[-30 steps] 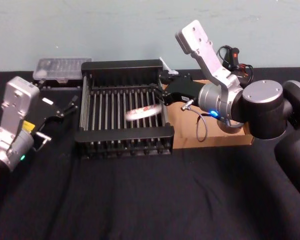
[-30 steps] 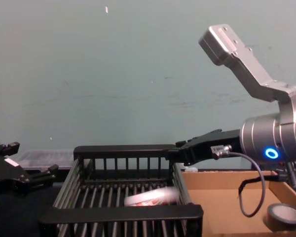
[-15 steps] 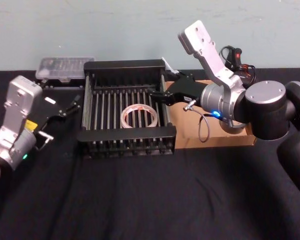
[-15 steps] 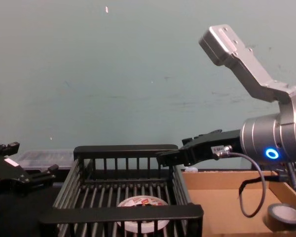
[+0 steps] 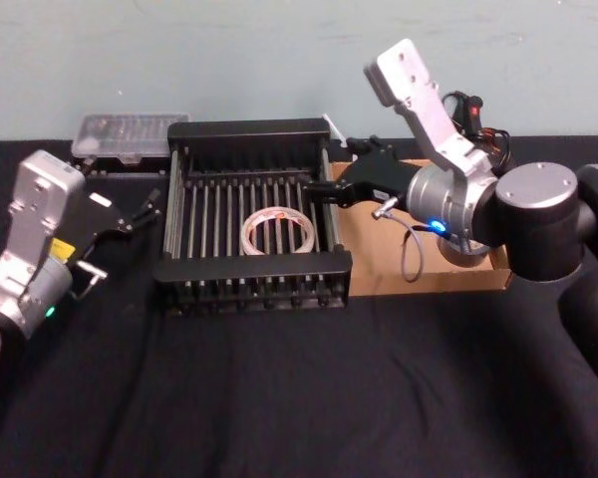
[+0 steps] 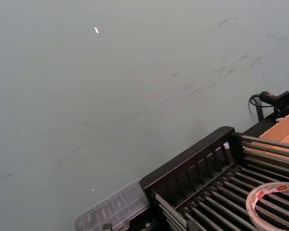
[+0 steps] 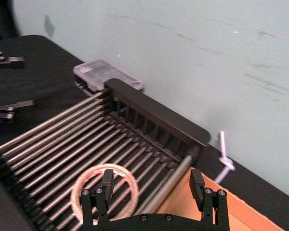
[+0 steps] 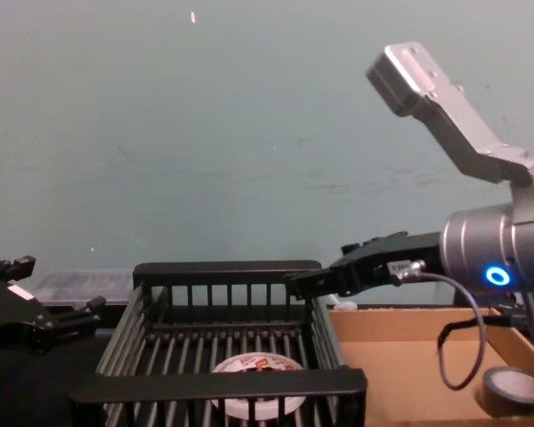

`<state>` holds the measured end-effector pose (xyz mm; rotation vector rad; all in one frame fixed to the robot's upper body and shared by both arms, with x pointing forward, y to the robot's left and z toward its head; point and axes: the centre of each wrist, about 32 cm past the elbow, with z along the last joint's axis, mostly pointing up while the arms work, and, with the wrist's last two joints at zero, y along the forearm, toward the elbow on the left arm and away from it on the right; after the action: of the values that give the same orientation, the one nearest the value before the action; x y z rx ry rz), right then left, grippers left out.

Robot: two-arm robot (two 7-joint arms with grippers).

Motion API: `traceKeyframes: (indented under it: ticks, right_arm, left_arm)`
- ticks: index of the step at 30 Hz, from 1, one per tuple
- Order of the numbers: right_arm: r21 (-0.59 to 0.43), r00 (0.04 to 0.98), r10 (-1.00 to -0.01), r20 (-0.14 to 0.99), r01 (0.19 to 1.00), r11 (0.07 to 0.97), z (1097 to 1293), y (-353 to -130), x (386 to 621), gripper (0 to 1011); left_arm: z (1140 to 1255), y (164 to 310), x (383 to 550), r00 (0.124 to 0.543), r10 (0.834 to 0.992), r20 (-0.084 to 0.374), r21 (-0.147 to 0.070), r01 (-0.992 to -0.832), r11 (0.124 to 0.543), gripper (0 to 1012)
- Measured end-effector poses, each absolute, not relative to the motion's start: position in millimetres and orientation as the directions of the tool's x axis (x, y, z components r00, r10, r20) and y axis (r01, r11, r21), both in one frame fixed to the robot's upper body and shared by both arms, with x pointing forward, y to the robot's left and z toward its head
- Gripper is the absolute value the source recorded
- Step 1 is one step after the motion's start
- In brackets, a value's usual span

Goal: Pick up the white tape and place it into the black box , Pick up the silver tape and place it into the brown box.

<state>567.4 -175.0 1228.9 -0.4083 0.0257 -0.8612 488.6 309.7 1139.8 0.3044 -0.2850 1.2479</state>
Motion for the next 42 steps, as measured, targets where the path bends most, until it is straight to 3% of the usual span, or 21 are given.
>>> traceKeyframes:
  ticks: [13,24,29,42]
  right_arm:
    - [-0.224,0.501,-0.835,0.228,0.862,0.456,1222.8,-210.0,542.6,1000]
    - [-0.096,0.379,-0.878,0.292,0.925,0.368,1198.5,-243.7,504.9,1000]
    - [-0.096,0.343,-0.892,0.295,0.939,0.329,1181.4,-255.0,483.2,1000]
    - [-0.147,0.293,-0.920,0.260,0.954,0.262,1163.1,-266.0,450.4,1000]
  left_arm:
    - [1139.8,309.7,488.6,0.292,0.880,0.374,0.070,-0.955,0.287,1001]
    - [1139.8,309.7,488.6,0.292,0.880,0.374,0.070,-0.955,0.287,1001]
    - [1139.8,309.7,488.6,0.292,0.880,0.374,0.070,-0.955,0.287,1001]
    - [1139.8,309.7,488.6,0.292,0.880,0.374,0.070,-0.955,0.287,1001]
